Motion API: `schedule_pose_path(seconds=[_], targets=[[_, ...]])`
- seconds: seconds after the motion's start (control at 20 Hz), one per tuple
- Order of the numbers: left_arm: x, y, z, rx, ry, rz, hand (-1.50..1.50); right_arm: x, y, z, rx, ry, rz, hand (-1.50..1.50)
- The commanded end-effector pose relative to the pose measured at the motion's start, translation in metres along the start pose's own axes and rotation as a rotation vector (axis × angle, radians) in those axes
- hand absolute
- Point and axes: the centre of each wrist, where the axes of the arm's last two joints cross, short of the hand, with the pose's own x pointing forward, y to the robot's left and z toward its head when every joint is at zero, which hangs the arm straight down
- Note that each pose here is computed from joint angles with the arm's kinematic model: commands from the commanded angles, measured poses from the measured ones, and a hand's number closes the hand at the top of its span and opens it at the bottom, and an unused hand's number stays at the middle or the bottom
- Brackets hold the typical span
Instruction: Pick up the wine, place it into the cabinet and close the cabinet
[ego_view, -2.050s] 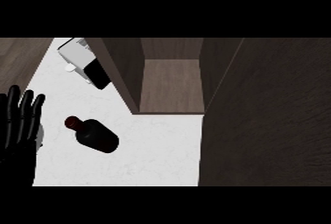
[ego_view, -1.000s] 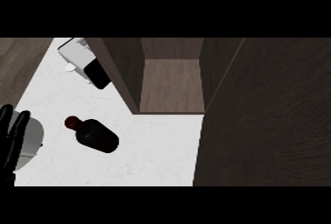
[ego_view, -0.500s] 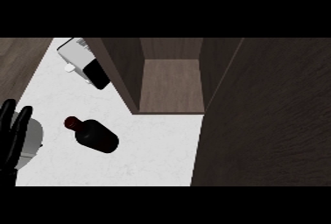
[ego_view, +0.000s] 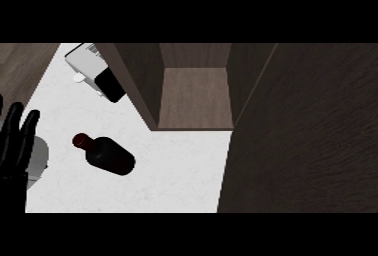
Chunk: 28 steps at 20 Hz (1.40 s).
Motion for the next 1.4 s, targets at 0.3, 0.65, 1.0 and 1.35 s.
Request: schedule_pose_path(seconds=[0.3, 0.65, 1.0, 1.35], targets=[[-0.024, 0.02, -0.003, 0.044, 0.032, -0.038, -1.5, 0.028, -0.007, 0.016, 0.044, -0.053, -0.02, -1.5], [-0.073, 0.029, -0.002, 0.078, 0.088, -0.059, -1.5, 0.027, 0.008, 0.028, 0.048, -0.06, -0.043, -1.5], [-0.101, 0.043, 0.004, 0.116, 0.128, -0.076, -1.5, 0.034, 0.001, 0.001, 0.026, -0.058, -0.044, -1.5], [-0.141, 0.056, 0.026, 0.096, 0.146, -0.079, -1.5, 0.044, -0.001, 0.009, 0.054, -0.065, -0.03, -1.5]])
